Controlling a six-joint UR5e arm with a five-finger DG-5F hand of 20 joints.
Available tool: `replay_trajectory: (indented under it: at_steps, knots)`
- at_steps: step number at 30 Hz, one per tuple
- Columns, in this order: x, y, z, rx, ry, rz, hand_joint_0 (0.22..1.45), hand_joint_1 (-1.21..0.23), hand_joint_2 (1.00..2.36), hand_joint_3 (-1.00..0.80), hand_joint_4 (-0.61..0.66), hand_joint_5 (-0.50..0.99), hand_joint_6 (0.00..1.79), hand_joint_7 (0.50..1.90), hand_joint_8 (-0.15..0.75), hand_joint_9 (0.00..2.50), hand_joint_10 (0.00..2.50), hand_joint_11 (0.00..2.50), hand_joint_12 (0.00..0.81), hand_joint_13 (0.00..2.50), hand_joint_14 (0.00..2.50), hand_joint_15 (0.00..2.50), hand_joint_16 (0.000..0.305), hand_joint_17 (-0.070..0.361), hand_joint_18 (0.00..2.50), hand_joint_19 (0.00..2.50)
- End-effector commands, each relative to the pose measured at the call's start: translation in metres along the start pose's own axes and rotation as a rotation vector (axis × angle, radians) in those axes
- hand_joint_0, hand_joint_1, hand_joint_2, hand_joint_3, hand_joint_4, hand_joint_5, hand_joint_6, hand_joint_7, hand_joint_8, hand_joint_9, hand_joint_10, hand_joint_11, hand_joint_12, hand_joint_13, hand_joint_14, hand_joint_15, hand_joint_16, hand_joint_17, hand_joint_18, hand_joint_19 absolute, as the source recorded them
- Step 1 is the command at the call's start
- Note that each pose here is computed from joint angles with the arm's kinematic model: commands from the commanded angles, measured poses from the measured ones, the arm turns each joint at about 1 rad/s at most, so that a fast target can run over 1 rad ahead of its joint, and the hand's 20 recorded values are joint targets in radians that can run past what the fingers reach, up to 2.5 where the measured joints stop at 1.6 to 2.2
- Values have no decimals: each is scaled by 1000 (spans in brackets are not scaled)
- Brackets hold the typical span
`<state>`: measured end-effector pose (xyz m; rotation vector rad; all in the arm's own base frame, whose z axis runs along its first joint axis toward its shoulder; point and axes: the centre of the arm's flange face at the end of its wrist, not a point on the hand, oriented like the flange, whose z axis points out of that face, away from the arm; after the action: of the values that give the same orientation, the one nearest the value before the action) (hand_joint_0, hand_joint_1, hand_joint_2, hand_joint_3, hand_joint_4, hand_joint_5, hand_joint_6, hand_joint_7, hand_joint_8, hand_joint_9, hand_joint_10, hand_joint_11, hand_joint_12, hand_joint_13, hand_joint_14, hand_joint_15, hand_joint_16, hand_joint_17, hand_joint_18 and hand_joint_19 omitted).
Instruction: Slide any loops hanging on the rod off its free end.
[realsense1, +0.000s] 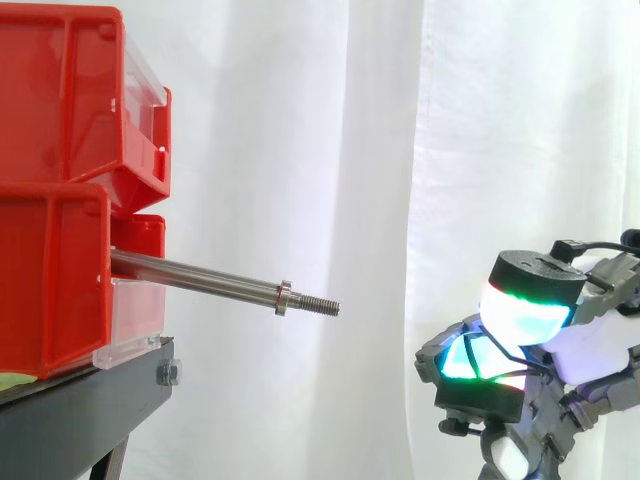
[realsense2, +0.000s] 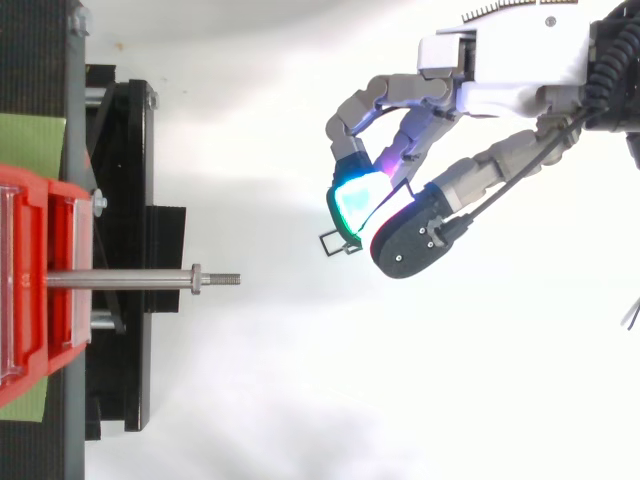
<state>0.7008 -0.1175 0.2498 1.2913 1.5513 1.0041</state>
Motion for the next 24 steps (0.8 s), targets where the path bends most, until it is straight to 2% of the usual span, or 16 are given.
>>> replay_trajectory:
  at_steps: [1,12,24]
  knots:
    - [-1,0,0,1,-1,1,653,-788,1000,-500,160,-215,845,1215,281,850,9,300,265,818,4,106,41,93,754,275]
    - [-2,0,-1,2,-3,1,555,-705,1000,-500,176,-203,841,1183,292,888,9,303,267,839,4,110,42,95,772,281]
    - [-2,-1,-1,8,-2,1,517,-596,1000,-500,199,-169,799,1178,304,935,9,304,277,850,4,116,44,100,773,283]
